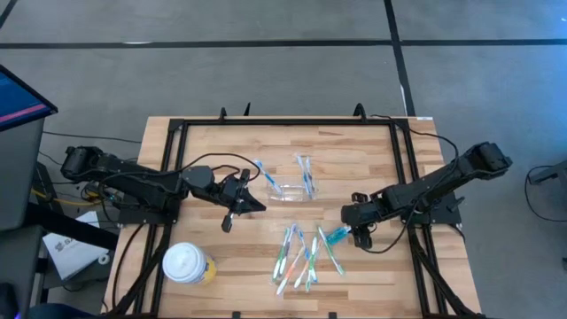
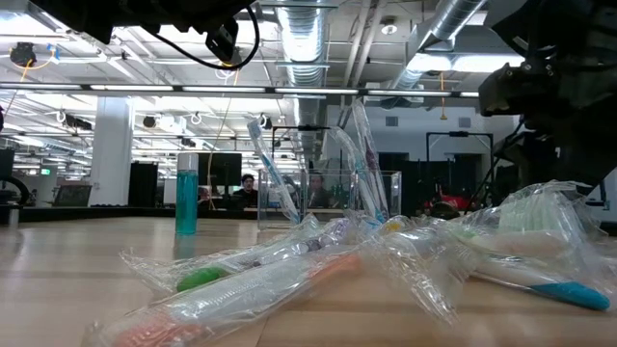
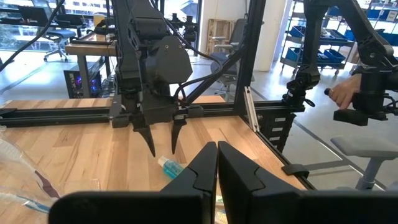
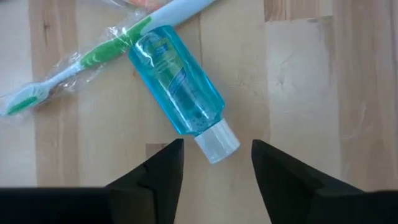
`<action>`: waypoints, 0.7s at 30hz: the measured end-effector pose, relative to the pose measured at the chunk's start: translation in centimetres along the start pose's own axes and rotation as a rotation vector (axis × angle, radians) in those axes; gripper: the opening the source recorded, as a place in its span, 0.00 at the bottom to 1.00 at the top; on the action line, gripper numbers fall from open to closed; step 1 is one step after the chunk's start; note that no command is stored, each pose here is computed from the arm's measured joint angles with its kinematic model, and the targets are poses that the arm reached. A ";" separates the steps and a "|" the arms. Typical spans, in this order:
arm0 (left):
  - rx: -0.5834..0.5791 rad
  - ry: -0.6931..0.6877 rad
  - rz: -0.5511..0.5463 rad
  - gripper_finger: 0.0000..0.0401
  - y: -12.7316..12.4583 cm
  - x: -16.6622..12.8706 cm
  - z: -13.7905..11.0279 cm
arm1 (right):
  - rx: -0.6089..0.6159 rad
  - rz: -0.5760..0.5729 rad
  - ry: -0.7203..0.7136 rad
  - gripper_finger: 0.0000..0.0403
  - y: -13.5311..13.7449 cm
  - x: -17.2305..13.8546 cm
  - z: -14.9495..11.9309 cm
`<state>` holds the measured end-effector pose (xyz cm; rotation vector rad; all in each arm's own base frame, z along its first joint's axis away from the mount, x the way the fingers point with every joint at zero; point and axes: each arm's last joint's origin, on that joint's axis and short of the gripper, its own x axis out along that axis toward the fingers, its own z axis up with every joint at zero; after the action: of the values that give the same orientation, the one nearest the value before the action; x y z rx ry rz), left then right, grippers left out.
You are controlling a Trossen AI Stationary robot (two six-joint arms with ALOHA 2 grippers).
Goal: Pick & Place toothbrushing station
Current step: Put the mouthwash into the transparent organizer
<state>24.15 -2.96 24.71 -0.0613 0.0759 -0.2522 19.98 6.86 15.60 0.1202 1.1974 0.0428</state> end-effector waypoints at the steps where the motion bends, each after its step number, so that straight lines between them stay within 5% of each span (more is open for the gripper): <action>1: 0.000 0.000 0.000 0.02 0.0 0.0 0.0 | 0.000 -0.001 0.000 0.44 0.0 0.0 0.0; 21: 0.000 0.001 0.000 0.02 0.0 0.0 0.0 | -0.015 -0.002 0.001 0.42 0.0 0.0 0.0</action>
<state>24.14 -2.97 24.70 -0.0613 0.0767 -0.2526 19.97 6.84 15.60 0.1059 1.1978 0.0501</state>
